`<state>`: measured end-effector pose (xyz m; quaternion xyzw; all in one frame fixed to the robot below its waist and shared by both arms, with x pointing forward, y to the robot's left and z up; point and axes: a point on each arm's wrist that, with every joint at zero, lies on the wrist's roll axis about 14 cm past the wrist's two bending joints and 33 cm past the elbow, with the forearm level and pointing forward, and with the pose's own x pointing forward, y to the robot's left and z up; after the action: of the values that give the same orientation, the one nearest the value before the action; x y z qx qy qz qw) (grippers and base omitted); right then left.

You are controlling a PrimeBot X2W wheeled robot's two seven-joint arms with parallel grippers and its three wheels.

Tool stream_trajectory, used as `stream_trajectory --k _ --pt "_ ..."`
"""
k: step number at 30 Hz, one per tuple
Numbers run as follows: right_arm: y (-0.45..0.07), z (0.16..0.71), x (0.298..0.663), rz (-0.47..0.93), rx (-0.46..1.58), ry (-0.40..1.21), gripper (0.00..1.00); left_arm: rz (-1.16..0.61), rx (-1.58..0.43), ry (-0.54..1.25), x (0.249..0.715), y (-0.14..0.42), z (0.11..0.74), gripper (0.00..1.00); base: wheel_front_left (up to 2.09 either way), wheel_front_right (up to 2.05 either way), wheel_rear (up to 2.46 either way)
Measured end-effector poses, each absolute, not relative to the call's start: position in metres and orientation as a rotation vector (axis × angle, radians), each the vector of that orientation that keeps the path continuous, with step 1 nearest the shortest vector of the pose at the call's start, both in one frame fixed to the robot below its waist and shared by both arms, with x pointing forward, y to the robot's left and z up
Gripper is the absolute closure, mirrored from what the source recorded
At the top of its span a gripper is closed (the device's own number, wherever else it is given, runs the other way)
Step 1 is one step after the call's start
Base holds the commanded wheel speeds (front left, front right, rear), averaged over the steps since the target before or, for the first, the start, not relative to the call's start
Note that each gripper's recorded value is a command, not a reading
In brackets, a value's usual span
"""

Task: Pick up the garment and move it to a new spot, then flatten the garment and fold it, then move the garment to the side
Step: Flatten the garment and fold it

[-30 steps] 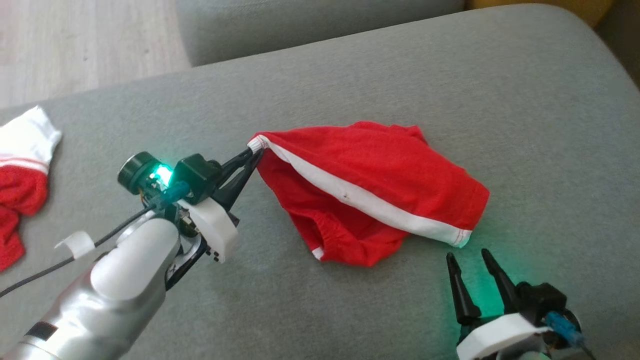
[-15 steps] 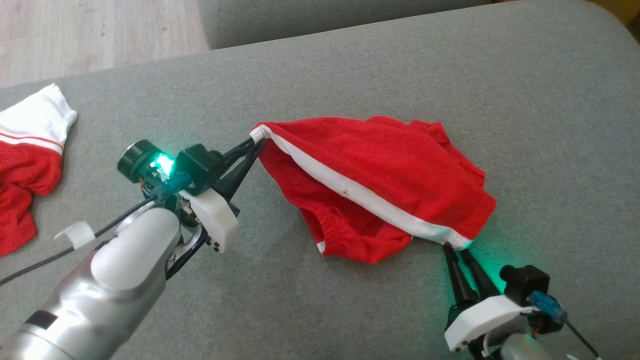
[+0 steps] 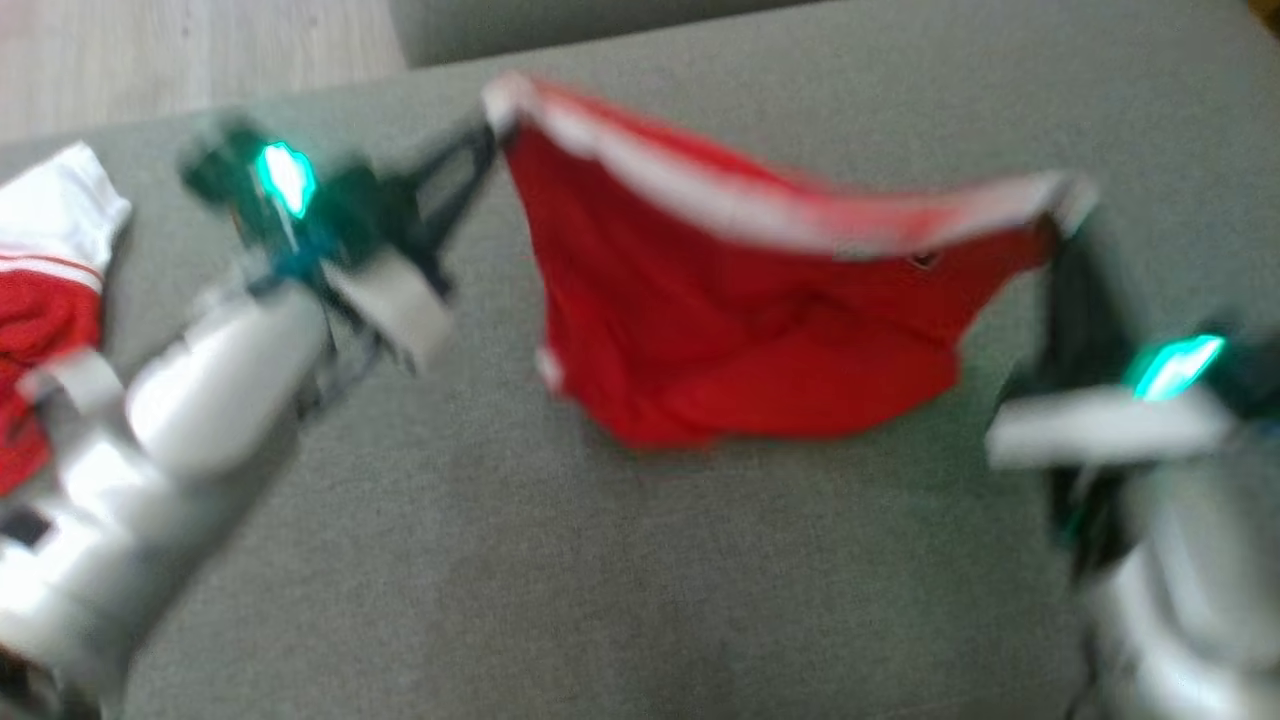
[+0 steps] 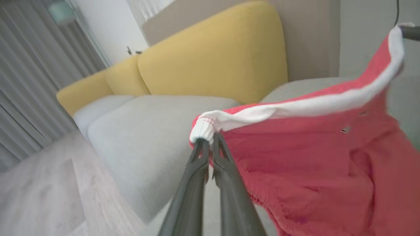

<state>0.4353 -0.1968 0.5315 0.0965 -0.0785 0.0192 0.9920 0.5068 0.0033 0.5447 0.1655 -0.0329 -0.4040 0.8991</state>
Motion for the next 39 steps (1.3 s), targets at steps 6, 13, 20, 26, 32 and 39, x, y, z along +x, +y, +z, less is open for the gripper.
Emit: stream_trajectory --k 6,13,20,26,32,39 --pt "-0.252 0.628 0.527 0.006 0.046 -0.379 1.0 -0.79 0.418 -0.338 0.571 -0.007 0.634 1.0 0.0 0.0 0.0" --pt "-0.27 0.716 0.578 0.003 -0.055 -0.603 1.0 -0.749 0.438 -0.57 0.61 -0.023 0.695 1.0 0.0 0.0 0.0" --pt "-0.259 0.668 0.587 0.047 -0.074 -0.529 1.0 -0.783 0.396 -0.556 0.611 -0.026 0.658 1.0 0.0 0.0 0.0" --pt "-0.268 0.557 0.535 0.0 -0.004 -0.269 1.0 -0.898 0.3 -0.352 0.556 -0.036 0.554 1.0 0.0 0.0 0.0" --pt "-0.284 0.498 0.453 -0.098 0.046 -0.093 1.0 -1.007 0.162 -0.095 0.458 -0.044 0.468 1.0 0.0 0.0 0.0" --pt "-0.306 0.488 0.364 -0.186 0.051 0.06 1.0 -1.109 0.042 0.198 0.345 -0.044 0.406 1.0 0.0 0.0 0.0"
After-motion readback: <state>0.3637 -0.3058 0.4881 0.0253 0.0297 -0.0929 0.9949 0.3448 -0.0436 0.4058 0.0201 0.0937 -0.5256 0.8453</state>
